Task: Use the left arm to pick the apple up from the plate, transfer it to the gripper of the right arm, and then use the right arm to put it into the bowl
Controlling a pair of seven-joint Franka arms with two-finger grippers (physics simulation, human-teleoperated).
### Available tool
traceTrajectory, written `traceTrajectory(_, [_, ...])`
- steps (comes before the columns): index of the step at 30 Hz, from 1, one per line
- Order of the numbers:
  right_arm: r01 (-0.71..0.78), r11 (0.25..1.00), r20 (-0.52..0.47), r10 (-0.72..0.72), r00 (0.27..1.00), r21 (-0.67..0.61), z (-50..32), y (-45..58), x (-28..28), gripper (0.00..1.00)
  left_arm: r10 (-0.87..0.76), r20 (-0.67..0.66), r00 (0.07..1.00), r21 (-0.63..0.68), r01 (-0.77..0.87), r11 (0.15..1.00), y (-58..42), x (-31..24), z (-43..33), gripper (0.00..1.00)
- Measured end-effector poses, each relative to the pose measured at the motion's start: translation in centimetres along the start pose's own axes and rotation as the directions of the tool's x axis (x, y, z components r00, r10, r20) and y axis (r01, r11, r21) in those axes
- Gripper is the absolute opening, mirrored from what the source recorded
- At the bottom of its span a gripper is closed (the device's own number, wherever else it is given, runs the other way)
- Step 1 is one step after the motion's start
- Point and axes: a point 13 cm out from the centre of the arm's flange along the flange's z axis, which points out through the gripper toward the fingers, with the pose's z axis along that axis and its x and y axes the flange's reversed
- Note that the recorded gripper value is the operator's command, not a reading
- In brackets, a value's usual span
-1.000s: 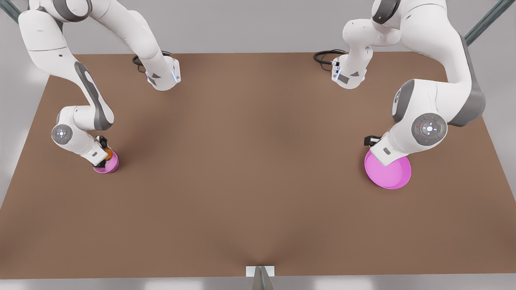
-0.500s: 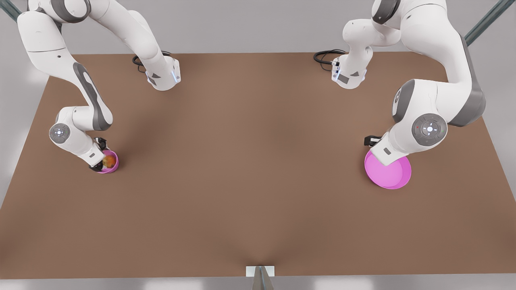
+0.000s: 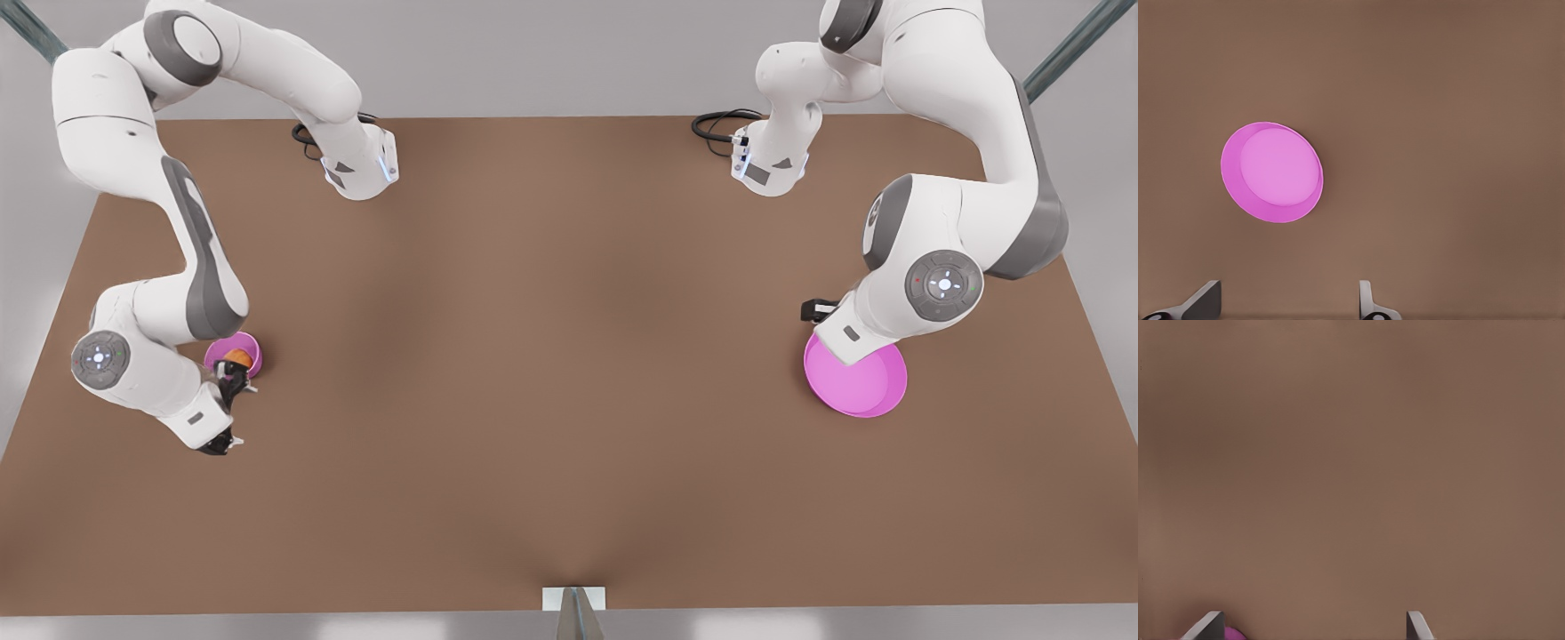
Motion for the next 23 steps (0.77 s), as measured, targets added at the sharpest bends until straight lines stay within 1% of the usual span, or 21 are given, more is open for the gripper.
traceTrajectory(2, [-0.063,0.997,-0.029,0.062,0.998,-0.053,-2.0,0.3,-3.9,1.0,-0.001,0.0,1.0,0.0,0.001,1.0,0.0,0.0,0.0,1.0])
traceTrajectory(3, [-0.116,0.991,-0.06,0.112,0.992,-0.061,-3.4,0.1,-5.1,1.0,-0.001,0.0,1.0,0.0,0.001,1.0,0.0,0.0,0.0,1.0])
traceTrajectory(4, [-0.187,0.981,-0.124,0.178,0.976,-0.06,-4.5,0.2,-5.7,1.0,-0.001,0.0,1.0,0.0,0.001,1.0,0.0,0.0,0.0,1.0])
traceTrajectory(5, [-0.264,0.963,-0.2,0.25,0.947,-0.047,-5.7,0.8,-6.0,1.0,-0.001,0.0,1.0,0.001,0.001,1.0,0.0,0.0,0.0,1.0])
traceTrajectory(6, [-0.329,0.944,-0.247,0.314,0.917,-0.022,-7.7,1.9,-6.3,1.0,-0.002,0.0,1.0,0.001,0.002,1.0,0.0,0.0,0.0,1.0])
traceTrajectory(7, [-0.39,0.921,-0.263,0.374,0.889,-0.007,-9.7,3.2,-6.3,1.0,-0.002,-0.001,1.0,0.001,0.002,1.0,0.0,0.0,0.0,1.0])
traceTrajectory(11, [-0.587,0.81,-0.244,0.568,0.786,-0.007,-15.6,8.5,-5.6,1.0,-0.003,-0.009,1.0,-0.003,0.003,1.0,0.1,0.2,0.1,1.0])
traceTrajectory(14, [-0.698,0.716,-0.247,0.672,0.698,-0.025,-17.1,12.4,-4.4,1.0,-0.002,-0.013,1.0,-0.004,0.002,1.0,0.0,0.3,0.1,1.0])
traceTrajectory(17, [-0.772,0.635,-0.259,0.742,0.619,-0.025,-16.4,14.8,-3.7,1.0,-0.002,-0.015,1.0,-0.005,0.002,1.0,-0.1,0.4,0.1,1.0])
traceTrajectory(23, [-0.861,0.509,-0.245,0.836,0.491,0.011,-16.2,14.9,-3.6,1.0,-0.005,-0.018,1.0,-0.004,0.005,1.0,0.1,0.4,0.2,1.0])
